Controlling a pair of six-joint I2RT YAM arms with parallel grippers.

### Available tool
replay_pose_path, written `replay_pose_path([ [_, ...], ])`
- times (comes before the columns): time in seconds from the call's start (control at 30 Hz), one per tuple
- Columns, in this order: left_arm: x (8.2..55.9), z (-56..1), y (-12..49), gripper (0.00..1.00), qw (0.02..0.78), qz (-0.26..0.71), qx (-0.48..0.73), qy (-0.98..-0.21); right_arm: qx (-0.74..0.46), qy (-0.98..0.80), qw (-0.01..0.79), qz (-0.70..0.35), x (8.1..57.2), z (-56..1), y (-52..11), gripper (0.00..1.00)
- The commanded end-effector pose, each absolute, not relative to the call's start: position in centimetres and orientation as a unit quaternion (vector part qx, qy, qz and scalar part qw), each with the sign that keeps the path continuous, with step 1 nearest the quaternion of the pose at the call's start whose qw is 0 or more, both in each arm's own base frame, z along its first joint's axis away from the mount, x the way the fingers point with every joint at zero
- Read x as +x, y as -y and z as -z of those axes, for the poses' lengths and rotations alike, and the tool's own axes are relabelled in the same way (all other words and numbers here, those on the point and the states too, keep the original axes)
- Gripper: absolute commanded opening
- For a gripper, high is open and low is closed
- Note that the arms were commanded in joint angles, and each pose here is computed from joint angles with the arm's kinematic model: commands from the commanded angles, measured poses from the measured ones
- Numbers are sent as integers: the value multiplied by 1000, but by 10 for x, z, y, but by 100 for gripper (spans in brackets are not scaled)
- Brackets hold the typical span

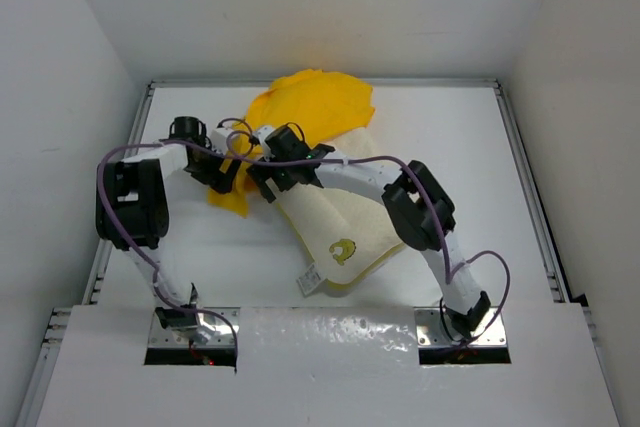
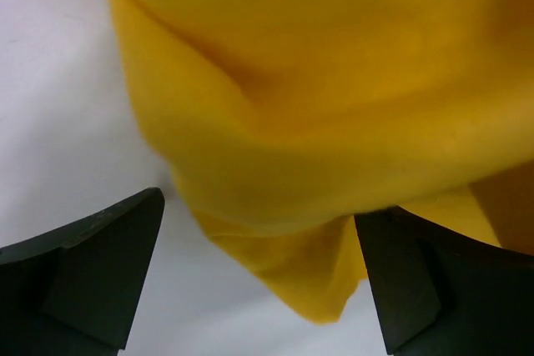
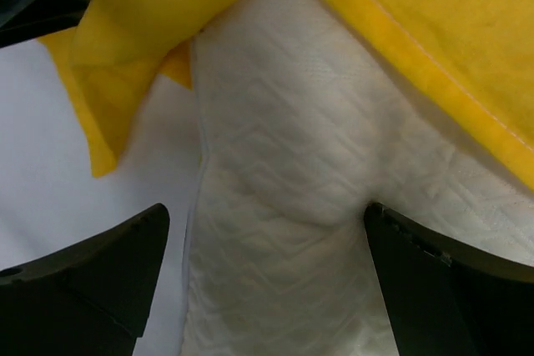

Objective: Put the pillow into the pillowcase

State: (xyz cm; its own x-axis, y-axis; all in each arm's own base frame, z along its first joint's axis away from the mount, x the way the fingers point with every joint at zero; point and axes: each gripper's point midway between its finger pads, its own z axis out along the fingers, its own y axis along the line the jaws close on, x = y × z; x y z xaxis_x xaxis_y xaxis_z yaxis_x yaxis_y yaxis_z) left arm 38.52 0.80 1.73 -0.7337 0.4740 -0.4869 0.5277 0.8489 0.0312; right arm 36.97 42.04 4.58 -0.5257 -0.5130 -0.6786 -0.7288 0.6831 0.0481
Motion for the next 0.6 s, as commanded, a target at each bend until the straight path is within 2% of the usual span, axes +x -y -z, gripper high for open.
replay_pose_path([
  [0.0, 409, -20, 1, 94, 293, 73, 289, -908, -303, -881, 325, -165, 378, -42, -420, 99],
  [0.07, 400, -14, 14, 84, 285, 108, 301, -904, -275, -892, 328, -147, 384, -23, -415, 98],
  [0.1, 403, -16, 15, 64, 286, 114, 301, -903, -245, -903, 323, -144, 384, -15, -413, 94],
  [0.13, 402, -17, 22, 53, 289, 138, 304, -897, -227, -909, 320, -138, 385, -8, -411, 86],
  [0.17, 401, -19, 25, 45, 288, 148, 307, -895, -214, -915, 315, -137, 385, 0, -411, 57],
  [0.2, 401, -21, 27, 24, 291, 159, 306, -893, -191, -919, 313, -145, 385, 2, -412, 33],
  [0.23, 401, -28, 37, 9, 298, 188, 304, -885, -179, -916, 323, -158, 388, -1, -418, 11],
  [0.27, 401, -33, 41, 0, 301, 204, 299, -882, -170, -913, 331, -168, 390, -7, -421, 0],
  [0.33, 402, -48, 57, 0, 308, 257, 294, -867, -150, -905, 348, -193, 399, -27, -427, 0],
  [0.43, 398, -78, 77, 0, 304, 327, 280, -850, -103, -850, 431, -283, 432, -116, -446, 0],
  [0.53, 406, -118, 76, 0, 319, 354, 281, -833, 2, -767, 515, -382, 466, -227, -429, 0],
  [0.57, 412, -133, 75, 0, 332, 357, 285, -825, 45, -748, 526, -403, 473, -246, -419, 0],
])
